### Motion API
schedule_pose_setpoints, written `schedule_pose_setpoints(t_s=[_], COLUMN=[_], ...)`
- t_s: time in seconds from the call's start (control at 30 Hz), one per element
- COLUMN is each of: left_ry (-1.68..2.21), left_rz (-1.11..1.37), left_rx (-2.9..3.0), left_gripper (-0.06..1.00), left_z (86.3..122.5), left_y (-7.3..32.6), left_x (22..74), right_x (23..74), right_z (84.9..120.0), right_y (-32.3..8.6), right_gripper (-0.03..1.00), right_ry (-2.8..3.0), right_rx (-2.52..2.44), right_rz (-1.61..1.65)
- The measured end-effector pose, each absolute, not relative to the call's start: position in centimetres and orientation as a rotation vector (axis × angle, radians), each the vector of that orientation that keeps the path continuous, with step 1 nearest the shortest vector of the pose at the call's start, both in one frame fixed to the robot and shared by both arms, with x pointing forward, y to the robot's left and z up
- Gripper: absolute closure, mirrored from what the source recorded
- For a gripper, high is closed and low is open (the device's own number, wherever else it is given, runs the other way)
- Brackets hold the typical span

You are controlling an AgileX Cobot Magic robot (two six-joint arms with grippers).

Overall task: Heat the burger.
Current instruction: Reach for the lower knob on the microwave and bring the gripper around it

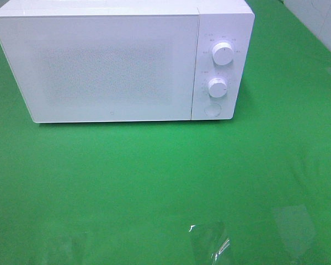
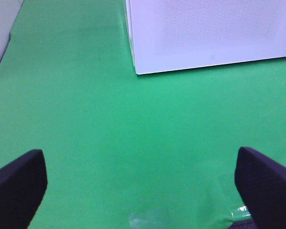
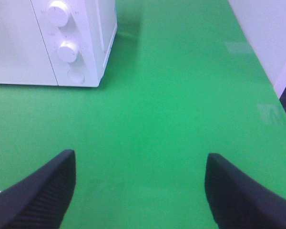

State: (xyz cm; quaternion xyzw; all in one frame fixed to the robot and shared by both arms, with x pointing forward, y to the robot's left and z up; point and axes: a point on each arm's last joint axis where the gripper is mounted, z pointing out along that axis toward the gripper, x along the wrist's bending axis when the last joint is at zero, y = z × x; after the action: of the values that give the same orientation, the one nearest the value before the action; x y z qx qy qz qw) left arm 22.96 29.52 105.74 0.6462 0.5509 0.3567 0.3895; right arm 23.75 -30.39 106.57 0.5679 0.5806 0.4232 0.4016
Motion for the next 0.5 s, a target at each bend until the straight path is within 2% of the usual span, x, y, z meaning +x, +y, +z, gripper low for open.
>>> schedule_pose_setpoints(t_s=[0.23,0.5], left_ry=[1.401,1.401], left_rz=[0.907,0.907], left_rx=[1.643,1.643], left_gripper=[-0.05,-0.05], left_z=[105.7,105.7], left_y=[29.5,29.5], left_x=[23.0,23.0], right_x=[24.5,26.2], right_z=[107.0,108.0], right_y=[-30.3,-30.1], right_gripper=[0.18,0.18], right_ry=[1.468,1.44], right_rx=[1.431,1.39], right_rz=[1.065,1.099])
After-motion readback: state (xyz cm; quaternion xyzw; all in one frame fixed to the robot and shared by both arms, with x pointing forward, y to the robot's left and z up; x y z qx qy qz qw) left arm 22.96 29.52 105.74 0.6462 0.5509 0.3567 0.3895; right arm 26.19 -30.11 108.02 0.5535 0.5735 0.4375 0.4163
